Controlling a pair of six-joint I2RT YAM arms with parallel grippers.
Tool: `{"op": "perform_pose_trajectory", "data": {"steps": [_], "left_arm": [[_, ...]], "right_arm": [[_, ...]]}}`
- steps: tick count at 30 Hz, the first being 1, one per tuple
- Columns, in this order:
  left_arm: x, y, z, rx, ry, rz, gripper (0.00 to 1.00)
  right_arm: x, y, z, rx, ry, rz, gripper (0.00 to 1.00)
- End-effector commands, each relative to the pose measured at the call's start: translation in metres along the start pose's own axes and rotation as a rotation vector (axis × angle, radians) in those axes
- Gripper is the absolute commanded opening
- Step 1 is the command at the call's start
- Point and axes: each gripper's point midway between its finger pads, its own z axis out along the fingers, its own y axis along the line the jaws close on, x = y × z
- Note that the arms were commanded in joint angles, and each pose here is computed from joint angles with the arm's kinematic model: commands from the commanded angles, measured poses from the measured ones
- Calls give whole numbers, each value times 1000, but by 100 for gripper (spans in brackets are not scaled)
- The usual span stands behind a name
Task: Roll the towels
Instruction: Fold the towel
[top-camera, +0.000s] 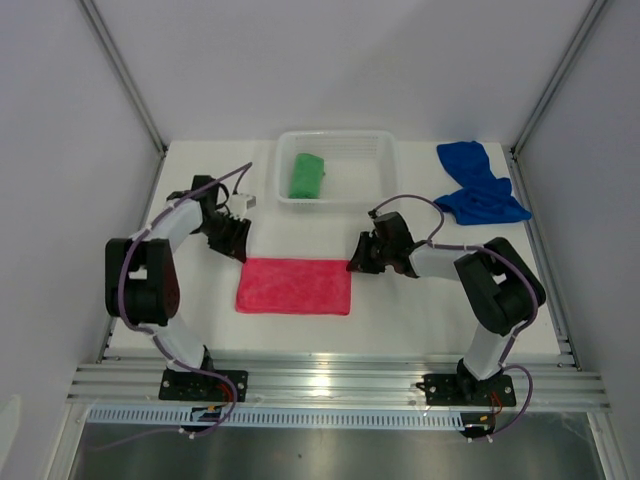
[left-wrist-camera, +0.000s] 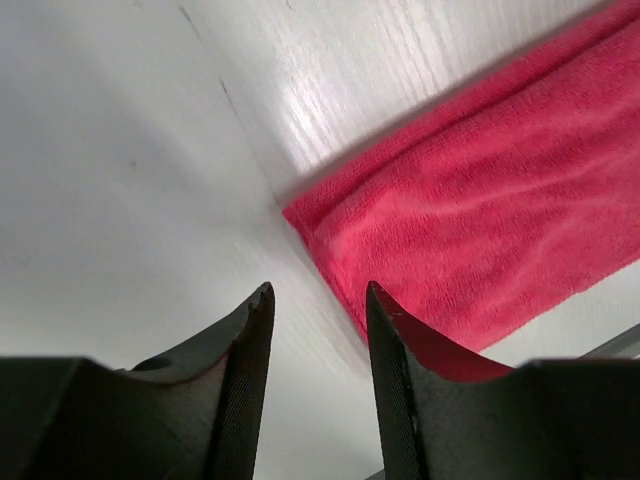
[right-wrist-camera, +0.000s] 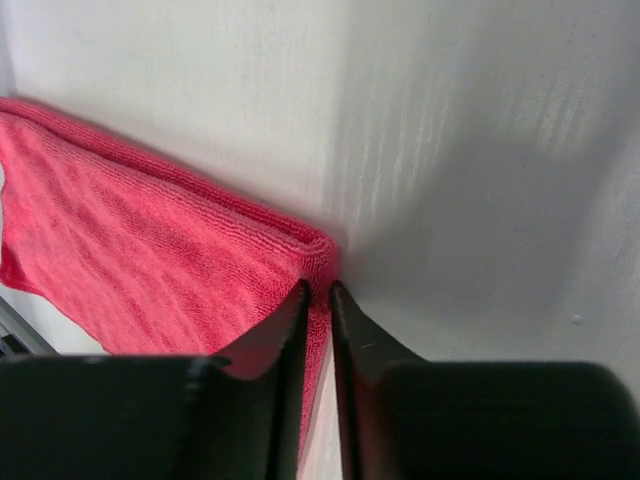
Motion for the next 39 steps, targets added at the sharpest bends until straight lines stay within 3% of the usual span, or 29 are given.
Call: {"op": "perform_pose_trajectory", "data": {"steps": [1,4,10,20,22,26,29,36,39], "left_arm": [[-6,-11,-50,-90,-106,86,45],[17,-30,-62,-77,-103,99,45],[82,-49,-22,-39,52,159,45],[86,-47,-1,-19,106,88,38],[90,-48,1,-12,116,86,34],[97,-50,3,2,136,91,10],[103,-52,-1,7,142,107,1],[115,-44,3,-23,197,113,1],[119,-40,5,-39,218,115,8]], "right_arm": [[-14,20,-12,-18,-37,-45,21],[-12,20,-19,-1,-34,-42,29],[-4,10,-23,23,-40,-33,34],[-6,11,-12,6,-38,-22,35],[-7,10,-12,5,-40,-22,36],[-14,16,-13,-30,-58,-21,36],[-19,24,-14,-61,-66,-29,37],[-12,16,6,-42,-10,-1,38],[-9,9,12,-26,1,11,36]]}}
